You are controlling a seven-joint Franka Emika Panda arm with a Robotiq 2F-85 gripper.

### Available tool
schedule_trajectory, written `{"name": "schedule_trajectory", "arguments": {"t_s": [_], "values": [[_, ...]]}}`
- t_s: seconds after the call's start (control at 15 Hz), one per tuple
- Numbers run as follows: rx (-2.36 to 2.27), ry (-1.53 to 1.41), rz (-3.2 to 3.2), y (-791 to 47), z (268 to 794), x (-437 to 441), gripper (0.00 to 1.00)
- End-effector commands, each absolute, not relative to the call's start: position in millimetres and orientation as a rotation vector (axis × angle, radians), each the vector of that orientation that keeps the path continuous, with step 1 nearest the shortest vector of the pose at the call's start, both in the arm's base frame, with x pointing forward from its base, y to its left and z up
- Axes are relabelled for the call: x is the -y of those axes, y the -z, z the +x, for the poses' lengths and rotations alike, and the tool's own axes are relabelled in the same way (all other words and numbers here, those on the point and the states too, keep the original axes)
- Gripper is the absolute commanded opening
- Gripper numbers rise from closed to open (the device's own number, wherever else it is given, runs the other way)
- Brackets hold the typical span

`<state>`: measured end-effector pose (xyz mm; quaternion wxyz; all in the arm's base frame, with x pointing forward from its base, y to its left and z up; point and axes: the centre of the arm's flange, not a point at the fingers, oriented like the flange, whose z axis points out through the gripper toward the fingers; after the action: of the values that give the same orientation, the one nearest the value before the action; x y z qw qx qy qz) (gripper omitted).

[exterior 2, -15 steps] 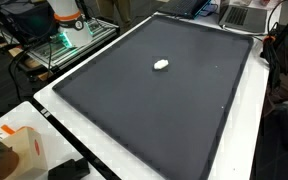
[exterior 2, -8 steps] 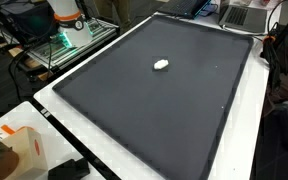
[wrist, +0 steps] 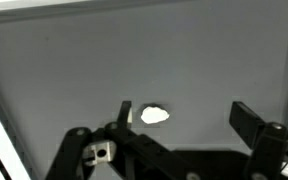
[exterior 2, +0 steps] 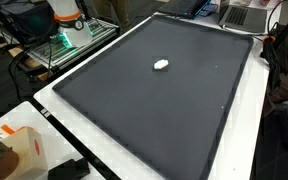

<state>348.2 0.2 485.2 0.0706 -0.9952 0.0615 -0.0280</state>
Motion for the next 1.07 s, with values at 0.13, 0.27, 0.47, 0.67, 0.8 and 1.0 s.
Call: {"name": "schedule_trajectory", "arguments": {"t_s": [0.13, 0.27, 0.47, 0.67, 0.8, 1.0], "values": [[-0.454, 0.304, -3.044, -428.6, 359.0, -31.3, 1.0], [-0.465, 0.27, -3.048, -405.9, 364.0, -45.3, 1.0], [-0.434, 0.232, -3.048, -409.8, 359.1, -45.3, 1.0], [-0.438, 0.202, -3.052, -400.4, 361.5, -47.3, 1.0], [-0.438, 0.203, -3.051, -400.4, 361.6, -47.3, 1.0], [-0.541, 0.35, -3.059, -392.0, 367.9, -52.9, 1.0]]}}
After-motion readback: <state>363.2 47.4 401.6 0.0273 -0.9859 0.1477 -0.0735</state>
